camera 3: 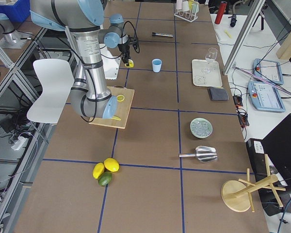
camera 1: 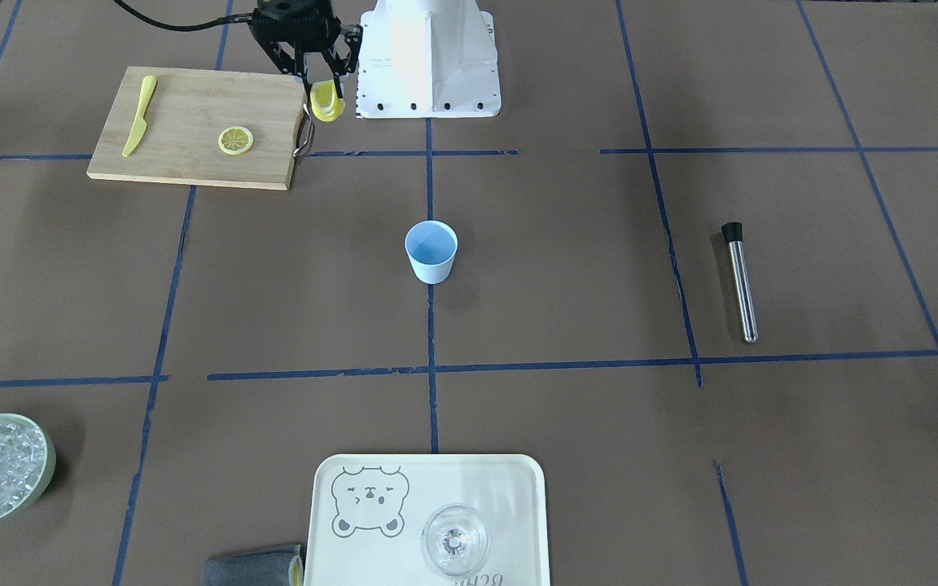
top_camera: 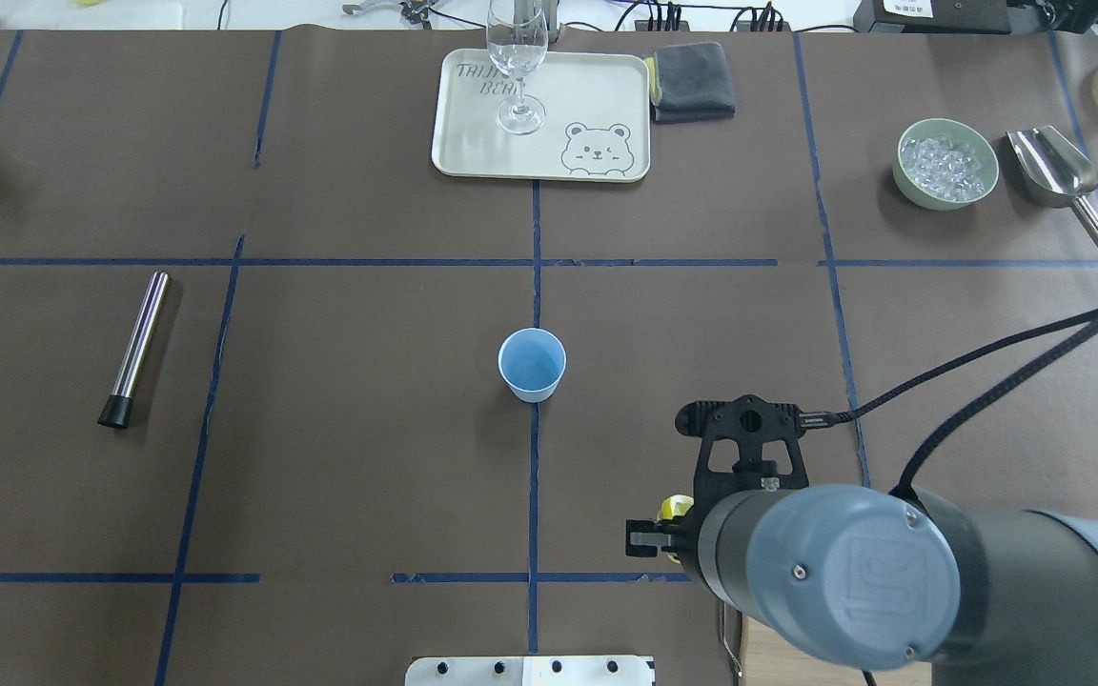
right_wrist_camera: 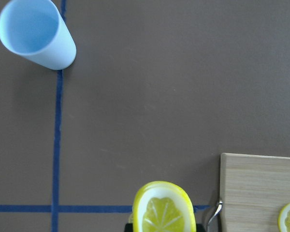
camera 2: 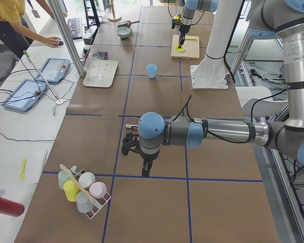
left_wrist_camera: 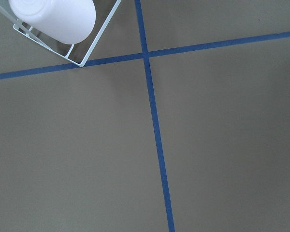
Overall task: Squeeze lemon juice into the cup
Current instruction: 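Carry the lemon slice with the right gripper over the blue cup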
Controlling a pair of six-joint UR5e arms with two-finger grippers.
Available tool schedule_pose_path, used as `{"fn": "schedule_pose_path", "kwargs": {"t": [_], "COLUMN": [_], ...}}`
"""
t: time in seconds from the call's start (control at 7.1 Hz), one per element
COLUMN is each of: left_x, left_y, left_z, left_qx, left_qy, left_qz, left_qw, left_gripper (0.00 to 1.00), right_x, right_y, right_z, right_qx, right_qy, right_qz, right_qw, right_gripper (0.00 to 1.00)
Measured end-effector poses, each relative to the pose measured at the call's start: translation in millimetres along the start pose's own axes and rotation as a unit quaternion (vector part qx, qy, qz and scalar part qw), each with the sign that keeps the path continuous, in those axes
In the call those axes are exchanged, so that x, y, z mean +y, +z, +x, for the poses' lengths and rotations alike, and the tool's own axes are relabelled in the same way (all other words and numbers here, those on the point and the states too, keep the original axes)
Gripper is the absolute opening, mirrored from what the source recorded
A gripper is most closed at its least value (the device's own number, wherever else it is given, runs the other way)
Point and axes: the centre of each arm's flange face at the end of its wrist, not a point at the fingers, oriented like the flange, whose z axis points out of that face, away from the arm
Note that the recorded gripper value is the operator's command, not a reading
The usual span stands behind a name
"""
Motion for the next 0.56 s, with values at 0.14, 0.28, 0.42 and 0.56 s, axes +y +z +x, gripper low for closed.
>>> {"fn": "schedule_pose_path", "kwargs": {"t": [0.14, 0.28, 0.42, 0.56], "left_x": [0, 1, 2, 2], "left_y": [1, 1, 2, 2], "left_z": [-1, -1, -2, -2], "left_qx": [0.000, 0.000, 0.000, 0.000], "left_qy": [-0.001, -0.001, -0.002, -0.003], "left_qz": [-0.001, -0.001, -0.002, -0.003], "left_qw": [1.0000, 1.0000, 1.0000, 1.0000], "left_gripper": [1.00, 1.00, 1.00, 1.00], "right_x": [-27, -52, -75, -99], "right_y": [-6, -5, -2, 4], "right_z": [-28, -55, -74, -90], "right_qx": [0.002, 0.007, 0.014, 0.022], "right_qy": [0.016, 0.026, 0.030, 0.030], "right_qz": [-0.001, 0.003, 0.008, 0.012], "right_qw": [0.9999, 0.9996, 0.9994, 0.9992], "right_gripper": [0.05, 0.05, 0.05, 0.05]}}
